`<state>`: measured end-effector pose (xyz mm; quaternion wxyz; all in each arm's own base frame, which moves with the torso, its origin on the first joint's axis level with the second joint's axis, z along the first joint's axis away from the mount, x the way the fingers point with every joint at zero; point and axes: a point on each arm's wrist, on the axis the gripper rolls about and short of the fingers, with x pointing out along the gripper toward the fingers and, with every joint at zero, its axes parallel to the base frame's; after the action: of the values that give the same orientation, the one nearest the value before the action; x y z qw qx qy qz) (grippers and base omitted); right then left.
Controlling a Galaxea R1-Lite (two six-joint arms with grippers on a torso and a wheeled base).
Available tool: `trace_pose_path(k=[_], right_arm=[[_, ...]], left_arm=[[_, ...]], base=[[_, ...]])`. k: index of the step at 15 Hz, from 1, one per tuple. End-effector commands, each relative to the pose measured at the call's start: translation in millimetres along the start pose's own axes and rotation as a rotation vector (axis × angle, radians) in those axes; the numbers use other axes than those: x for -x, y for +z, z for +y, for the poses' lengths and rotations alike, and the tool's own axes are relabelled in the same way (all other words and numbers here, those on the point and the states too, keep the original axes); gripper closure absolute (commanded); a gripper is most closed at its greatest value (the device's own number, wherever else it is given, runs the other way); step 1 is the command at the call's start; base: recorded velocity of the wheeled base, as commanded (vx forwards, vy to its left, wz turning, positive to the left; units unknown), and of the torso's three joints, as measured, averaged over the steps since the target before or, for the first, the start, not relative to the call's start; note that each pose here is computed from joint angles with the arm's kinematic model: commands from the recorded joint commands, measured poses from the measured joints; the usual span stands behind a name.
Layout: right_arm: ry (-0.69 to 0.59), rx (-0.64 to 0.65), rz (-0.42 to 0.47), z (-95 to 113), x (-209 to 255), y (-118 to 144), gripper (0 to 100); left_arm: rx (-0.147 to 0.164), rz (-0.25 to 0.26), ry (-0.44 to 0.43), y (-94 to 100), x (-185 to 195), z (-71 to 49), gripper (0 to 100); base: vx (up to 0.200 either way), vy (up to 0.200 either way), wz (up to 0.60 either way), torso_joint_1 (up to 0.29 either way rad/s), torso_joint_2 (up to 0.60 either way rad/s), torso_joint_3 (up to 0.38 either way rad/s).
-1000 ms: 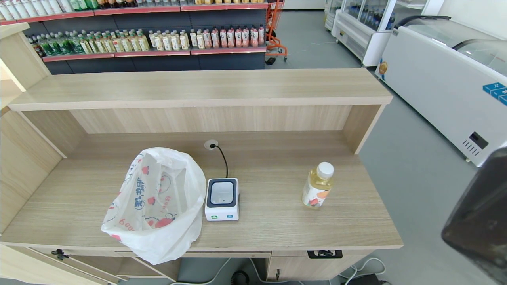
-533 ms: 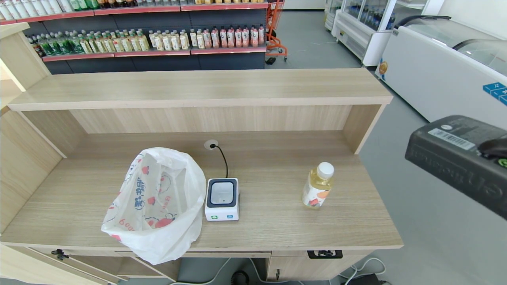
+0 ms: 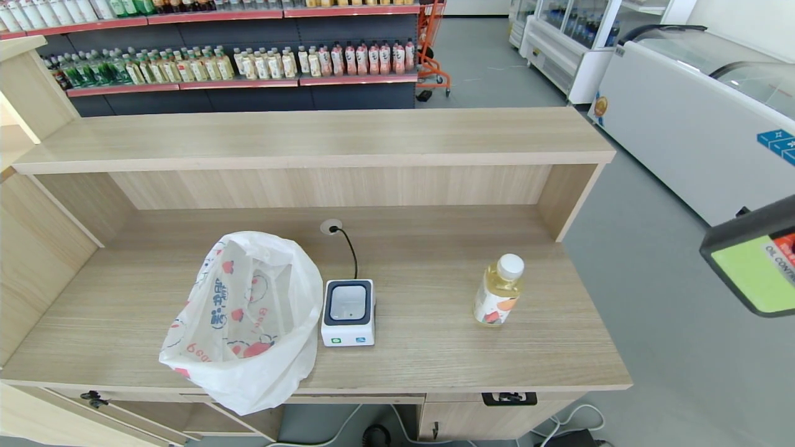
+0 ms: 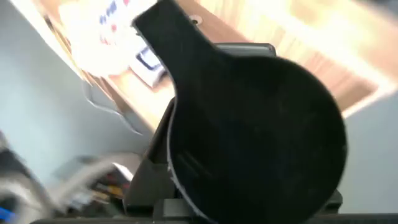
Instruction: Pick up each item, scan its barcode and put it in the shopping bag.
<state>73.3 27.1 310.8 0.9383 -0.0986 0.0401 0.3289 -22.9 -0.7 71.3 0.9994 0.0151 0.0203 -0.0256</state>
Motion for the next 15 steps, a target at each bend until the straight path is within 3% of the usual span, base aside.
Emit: trace_pose_path(k=[1,4,7,15], right_arm=[[-0.103,-0.480,0.053,-12.6,-17.7,-9.9,100],[-0.096,-0.748,0.033,-17.2,-43.3,-41.5,100],[-0.069,-0.767,0.048,-13.5,-57.4,-72.1,100],[-0.026,-0.815,0.005,-9.5,-54.2,-59.1,100]], left_arm=[[0.000,0.000,0.000,0.0,0.0,0.0,0],[0.000,0.000,0.000,0.0,0.0,0.0,0],[0.000,0.000,0.000,0.0,0.0,0.0,0],[0.000,0.000,0.000,0.0,0.0,0.0,0]], base=[[0.000,0.000,0.00,0.000,0.00,0.000],[0.000,0.000,0.00,0.000,0.00,0.000],[0.000,0.000,0.00,0.000,0.00,0.000],[0.000,0.000,0.00,0.000,0.00,0.000]])
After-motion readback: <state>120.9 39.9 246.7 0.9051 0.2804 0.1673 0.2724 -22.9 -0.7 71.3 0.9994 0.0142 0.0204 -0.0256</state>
